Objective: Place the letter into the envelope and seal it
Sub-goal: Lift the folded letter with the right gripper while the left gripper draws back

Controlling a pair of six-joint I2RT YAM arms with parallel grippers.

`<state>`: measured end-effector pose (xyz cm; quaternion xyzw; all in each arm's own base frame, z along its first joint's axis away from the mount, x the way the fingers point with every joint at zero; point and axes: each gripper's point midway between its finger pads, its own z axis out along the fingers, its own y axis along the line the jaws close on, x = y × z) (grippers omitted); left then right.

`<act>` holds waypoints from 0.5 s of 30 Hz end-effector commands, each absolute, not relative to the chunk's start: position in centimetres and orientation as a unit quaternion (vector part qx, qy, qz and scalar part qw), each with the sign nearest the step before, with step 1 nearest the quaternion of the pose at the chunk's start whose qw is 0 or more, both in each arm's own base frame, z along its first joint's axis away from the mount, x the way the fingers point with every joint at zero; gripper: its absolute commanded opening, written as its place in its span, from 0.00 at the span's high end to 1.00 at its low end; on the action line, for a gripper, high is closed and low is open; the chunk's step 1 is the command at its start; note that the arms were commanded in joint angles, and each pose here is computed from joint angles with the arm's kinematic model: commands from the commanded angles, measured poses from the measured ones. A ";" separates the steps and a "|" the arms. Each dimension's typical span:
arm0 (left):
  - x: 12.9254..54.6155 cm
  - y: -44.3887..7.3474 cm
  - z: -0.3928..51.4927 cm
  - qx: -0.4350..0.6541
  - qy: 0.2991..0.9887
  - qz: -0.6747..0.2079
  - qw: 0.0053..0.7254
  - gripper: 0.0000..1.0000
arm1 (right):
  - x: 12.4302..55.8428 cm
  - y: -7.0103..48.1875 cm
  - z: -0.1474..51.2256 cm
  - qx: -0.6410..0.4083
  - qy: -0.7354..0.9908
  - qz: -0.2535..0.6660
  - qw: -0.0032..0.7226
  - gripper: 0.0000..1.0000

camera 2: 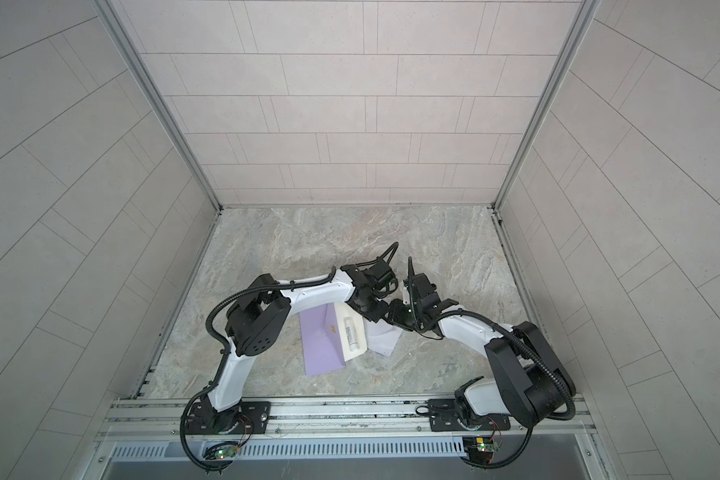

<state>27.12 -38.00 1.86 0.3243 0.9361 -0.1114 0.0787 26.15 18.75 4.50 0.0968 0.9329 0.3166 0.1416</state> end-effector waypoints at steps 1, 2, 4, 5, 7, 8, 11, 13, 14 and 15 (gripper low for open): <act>26.8 -38.2 1.2 0.334 0.933 -0.111 0.072 0.88 | 26.6 19.9 4.6 0.086 0.931 0.326 0.142 0.58; 26.8 -38.2 1.2 0.333 0.934 -0.110 0.072 0.88 | 26.5 20.1 4.5 0.084 0.931 0.325 0.141 0.60; 26.9 -38.3 1.3 0.334 0.933 -0.113 0.074 0.88 | 26.5 20.1 4.4 0.083 0.933 0.320 0.141 0.64; 26.9 -38.4 1.4 0.334 0.932 -0.115 0.075 0.88 | 26.5 20.1 4.3 0.082 0.934 0.317 0.143 0.67; 27.0 -38.5 1.6 0.335 0.932 -0.116 0.077 0.88 | 26.5 19.9 4.2 0.084 0.936 0.310 0.144 0.74; 27.0 -38.5 1.7 0.335 0.931 -0.118 0.079 0.88 | 26.6 19.8 4.2 0.085 0.936 0.308 0.148 0.80; 27.1 -38.7 2.0 0.337 0.930 -0.122 0.081 0.88 | 26.8 19.4 4.3 0.091 0.935 0.302 0.160 0.95; 27.2 -38.9 2.3 0.339 0.929 -0.125 0.086 0.88 | 27.0 19.2 4.6 0.095 0.935 0.297 0.168 1.00; 27.2 -39.0 2.4 0.340 0.928 -0.127 0.087 0.88 | 27.1 19.0 4.8 0.096 0.935 0.294 0.173 1.00; 27.3 -39.2 2.7 0.341 0.927 -0.130 0.089 0.88 | 27.0 18.8 4.9 0.095 0.936 0.290 0.176 1.00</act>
